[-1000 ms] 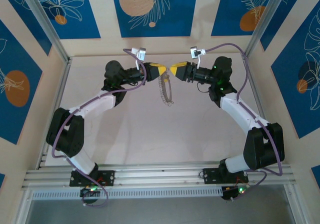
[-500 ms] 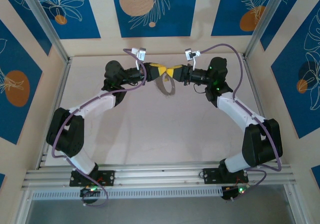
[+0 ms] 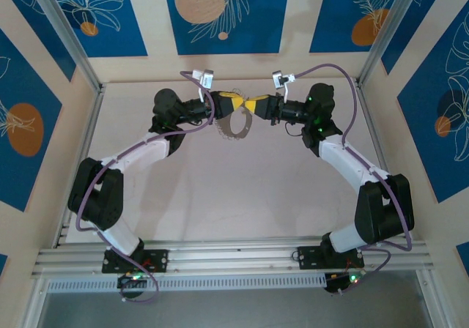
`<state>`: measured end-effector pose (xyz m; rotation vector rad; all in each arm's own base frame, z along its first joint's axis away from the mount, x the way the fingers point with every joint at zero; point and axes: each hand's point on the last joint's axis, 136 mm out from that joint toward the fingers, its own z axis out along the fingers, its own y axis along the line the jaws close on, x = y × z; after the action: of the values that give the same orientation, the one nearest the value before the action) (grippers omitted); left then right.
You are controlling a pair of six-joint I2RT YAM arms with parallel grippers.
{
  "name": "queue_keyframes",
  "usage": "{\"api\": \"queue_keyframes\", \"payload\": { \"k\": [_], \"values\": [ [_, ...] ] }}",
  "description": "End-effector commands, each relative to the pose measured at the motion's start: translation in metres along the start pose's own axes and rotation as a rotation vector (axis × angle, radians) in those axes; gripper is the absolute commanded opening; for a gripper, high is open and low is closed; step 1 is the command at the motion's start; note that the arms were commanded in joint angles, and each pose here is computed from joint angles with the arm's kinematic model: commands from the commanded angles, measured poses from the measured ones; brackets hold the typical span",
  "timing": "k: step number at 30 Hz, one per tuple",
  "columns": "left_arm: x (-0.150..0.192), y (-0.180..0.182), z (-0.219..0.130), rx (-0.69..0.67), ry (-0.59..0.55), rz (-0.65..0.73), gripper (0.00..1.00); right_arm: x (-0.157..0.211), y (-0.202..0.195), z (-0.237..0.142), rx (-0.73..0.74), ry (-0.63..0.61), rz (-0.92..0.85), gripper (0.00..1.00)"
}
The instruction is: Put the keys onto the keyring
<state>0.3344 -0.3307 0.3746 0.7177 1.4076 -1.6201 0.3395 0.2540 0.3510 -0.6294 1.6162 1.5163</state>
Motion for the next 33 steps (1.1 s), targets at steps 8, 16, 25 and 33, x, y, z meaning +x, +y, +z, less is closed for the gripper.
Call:
{"api": "queue_keyframes", "payload": {
  "k": [8, 16, 25, 33],
  "values": [
    [-0.022, -0.017, -0.004, 0.025, -0.018, 0.068, 0.46, -0.006, 0.006, -0.011, 0.046, 0.008, -0.035, 0.00],
    [-0.006, -0.009, -0.006, -0.019, 0.103, 0.083, 0.49, -0.002, 0.009, -0.014, 0.101, 0.054, -0.036, 0.00],
    [0.013, -0.002, -0.013, -0.104, 0.254, 0.144, 0.35, 0.004, 0.009, -0.014, 0.164, 0.109, -0.032, 0.00],
    [0.016, -0.005, -0.015, -0.108, 0.289, 0.164, 0.31, 0.006, 0.006, -0.014, 0.202, 0.133, -0.021, 0.00]
  ]
}}
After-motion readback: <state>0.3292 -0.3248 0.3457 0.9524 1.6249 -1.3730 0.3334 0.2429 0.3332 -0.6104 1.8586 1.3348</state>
